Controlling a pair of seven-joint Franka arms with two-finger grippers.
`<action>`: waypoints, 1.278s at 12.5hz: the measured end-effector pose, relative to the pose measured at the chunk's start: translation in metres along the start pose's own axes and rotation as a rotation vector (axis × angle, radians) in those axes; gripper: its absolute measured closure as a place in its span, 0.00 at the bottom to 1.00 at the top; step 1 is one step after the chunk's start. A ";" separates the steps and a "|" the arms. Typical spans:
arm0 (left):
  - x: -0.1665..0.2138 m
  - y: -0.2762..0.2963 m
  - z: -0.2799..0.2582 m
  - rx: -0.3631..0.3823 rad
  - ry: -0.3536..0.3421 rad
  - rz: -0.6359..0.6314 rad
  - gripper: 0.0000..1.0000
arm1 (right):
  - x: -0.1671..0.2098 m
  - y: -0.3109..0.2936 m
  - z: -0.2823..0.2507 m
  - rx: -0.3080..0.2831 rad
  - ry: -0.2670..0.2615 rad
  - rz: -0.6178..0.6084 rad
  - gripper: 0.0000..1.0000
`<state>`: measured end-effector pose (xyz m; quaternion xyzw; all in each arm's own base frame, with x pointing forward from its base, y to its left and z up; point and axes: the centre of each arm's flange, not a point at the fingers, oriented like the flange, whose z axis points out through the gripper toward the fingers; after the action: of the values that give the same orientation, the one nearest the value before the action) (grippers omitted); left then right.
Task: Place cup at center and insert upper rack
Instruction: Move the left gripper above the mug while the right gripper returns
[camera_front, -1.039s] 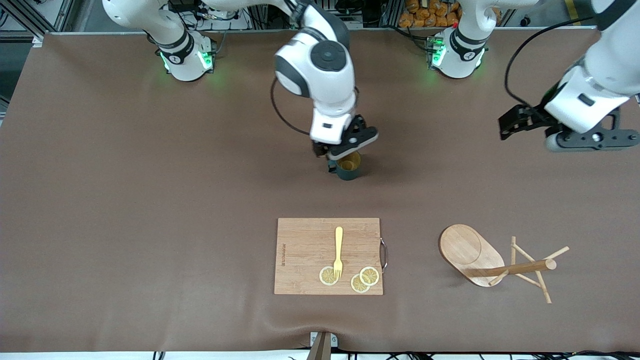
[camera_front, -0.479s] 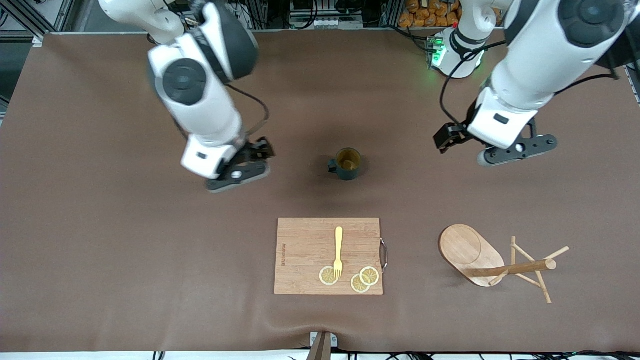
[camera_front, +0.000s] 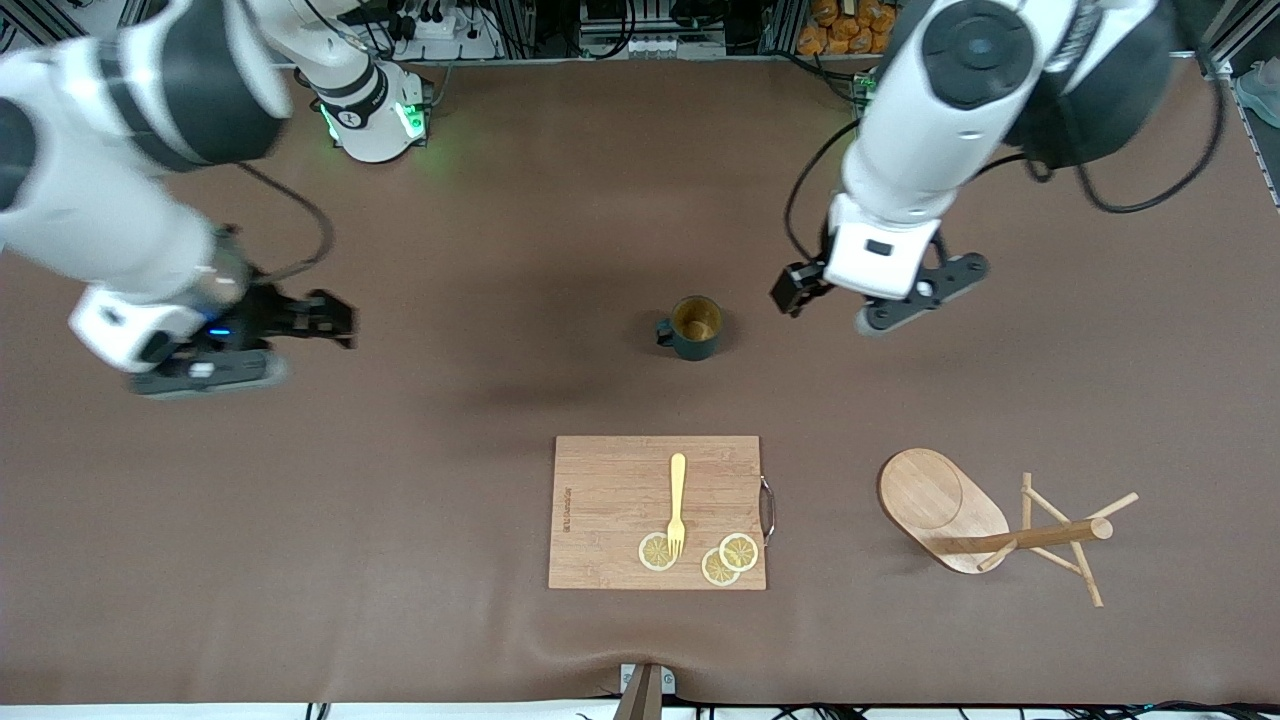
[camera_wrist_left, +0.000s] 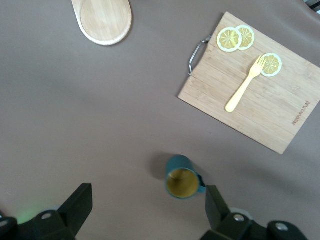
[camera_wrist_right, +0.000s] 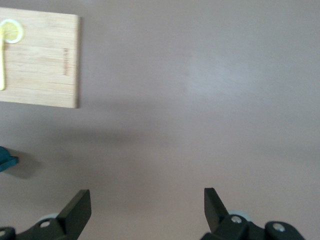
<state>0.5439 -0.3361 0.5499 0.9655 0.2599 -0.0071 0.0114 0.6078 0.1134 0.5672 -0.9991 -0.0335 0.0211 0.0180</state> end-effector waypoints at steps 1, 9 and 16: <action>-0.009 0.010 0.007 -0.007 0.002 -0.043 0.00 | -0.008 0.031 -0.015 0.004 -0.007 0.046 0.00; -0.048 0.060 0.054 -0.037 0.002 -0.328 0.00 | -0.081 0.167 -0.066 -0.027 -0.129 0.166 0.00; -0.070 0.074 0.061 -0.045 -0.003 -0.479 0.00 | -0.086 0.142 -0.081 -0.052 -0.107 0.162 0.00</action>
<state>0.5203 -0.4369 0.4921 0.8757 0.4817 -0.0054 0.0311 0.5351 -0.0366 0.6465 -0.9960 0.0458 0.0752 -0.0116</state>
